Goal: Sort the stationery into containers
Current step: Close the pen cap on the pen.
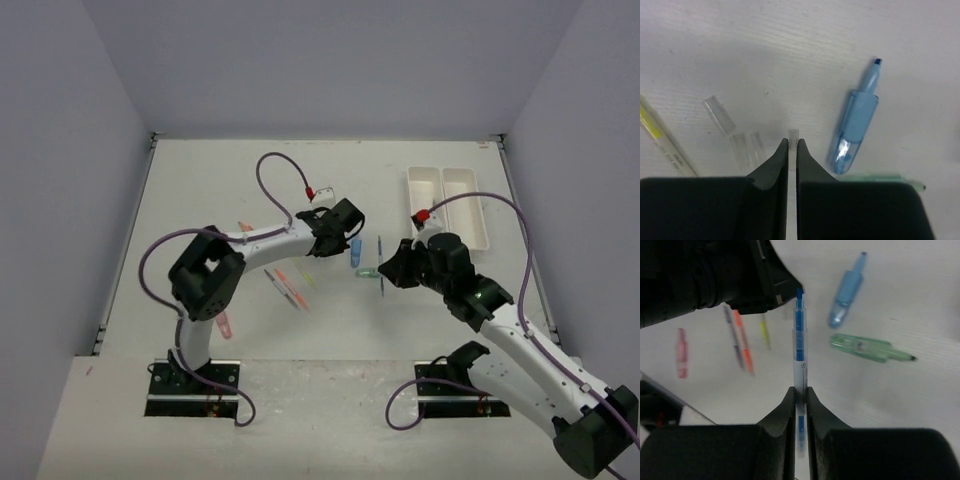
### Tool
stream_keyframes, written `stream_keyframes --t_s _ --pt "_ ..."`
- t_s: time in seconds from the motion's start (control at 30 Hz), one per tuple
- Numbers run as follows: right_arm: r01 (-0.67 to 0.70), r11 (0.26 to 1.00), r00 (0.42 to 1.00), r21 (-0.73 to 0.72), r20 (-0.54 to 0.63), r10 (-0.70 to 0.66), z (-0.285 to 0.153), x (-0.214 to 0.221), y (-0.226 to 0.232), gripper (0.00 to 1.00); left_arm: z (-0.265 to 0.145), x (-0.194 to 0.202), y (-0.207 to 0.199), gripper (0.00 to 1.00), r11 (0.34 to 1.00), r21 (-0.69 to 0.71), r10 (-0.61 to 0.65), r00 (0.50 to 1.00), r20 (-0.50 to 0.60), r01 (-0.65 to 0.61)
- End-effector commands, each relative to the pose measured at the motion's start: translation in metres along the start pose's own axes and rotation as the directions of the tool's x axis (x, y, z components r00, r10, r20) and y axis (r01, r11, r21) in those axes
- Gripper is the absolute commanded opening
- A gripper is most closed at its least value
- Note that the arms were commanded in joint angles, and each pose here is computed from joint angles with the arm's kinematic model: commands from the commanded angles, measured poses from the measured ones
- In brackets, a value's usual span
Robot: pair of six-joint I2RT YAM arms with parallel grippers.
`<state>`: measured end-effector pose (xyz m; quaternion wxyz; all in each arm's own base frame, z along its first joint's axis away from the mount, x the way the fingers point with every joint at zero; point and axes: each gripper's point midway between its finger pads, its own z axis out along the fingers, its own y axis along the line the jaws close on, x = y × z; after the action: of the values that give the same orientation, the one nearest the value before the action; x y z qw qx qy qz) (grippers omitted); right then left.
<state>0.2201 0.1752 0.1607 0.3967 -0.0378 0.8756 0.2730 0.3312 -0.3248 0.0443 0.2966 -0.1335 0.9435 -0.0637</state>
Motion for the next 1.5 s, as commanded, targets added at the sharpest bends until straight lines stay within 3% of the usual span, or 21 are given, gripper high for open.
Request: stream_keyframes --t_s 0.0,0.03,0.1,0.23,0.43,0.83,1.47 --pt "0.006 0.821 0.993 -0.571 0.099 0.061 -0.028 0.002 0.093 0.00 -0.150 -0.092 -0.058 0.00 0.836 0.535 -0.058 0.950 0.308 -0.122" --pt "0.031 0.774 0.990 -0.632 0.124 0.062 -0.037 0.002 0.104 0.00 -0.148 -0.076 -0.044 0.00 0.806 0.564 -0.026 0.942 0.335 -0.178" --pt "0.101 0.698 0.982 -0.709 0.185 0.046 -0.055 0.003 0.131 0.00 -0.234 -0.103 -0.049 0.00 0.609 0.758 -0.195 0.883 0.428 -0.233" --pt "0.144 0.633 0.976 -0.760 0.215 0.037 -0.072 -0.002 0.165 0.00 -0.311 -0.094 -0.019 0.00 0.364 0.865 -0.318 0.826 0.465 -0.346" --pt "0.177 0.599 0.971 -0.781 0.239 0.026 -0.084 -0.012 0.197 0.00 -0.354 -0.084 0.001 0.00 0.226 0.878 -0.357 0.802 0.478 -0.423" --pt "0.207 0.684 0.963 -0.700 0.270 -0.015 -0.077 -0.026 0.198 0.00 -0.353 -0.072 0.004 0.00 0.194 0.889 -0.335 0.824 0.457 -0.414" --pt "0.212 0.710 0.958 -0.672 0.285 -0.018 -0.079 -0.029 0.191 0.00 -0.356 -0.072 0.003 0.00 0.189 0.885 -0.329 0.822 0.465 -0.425"
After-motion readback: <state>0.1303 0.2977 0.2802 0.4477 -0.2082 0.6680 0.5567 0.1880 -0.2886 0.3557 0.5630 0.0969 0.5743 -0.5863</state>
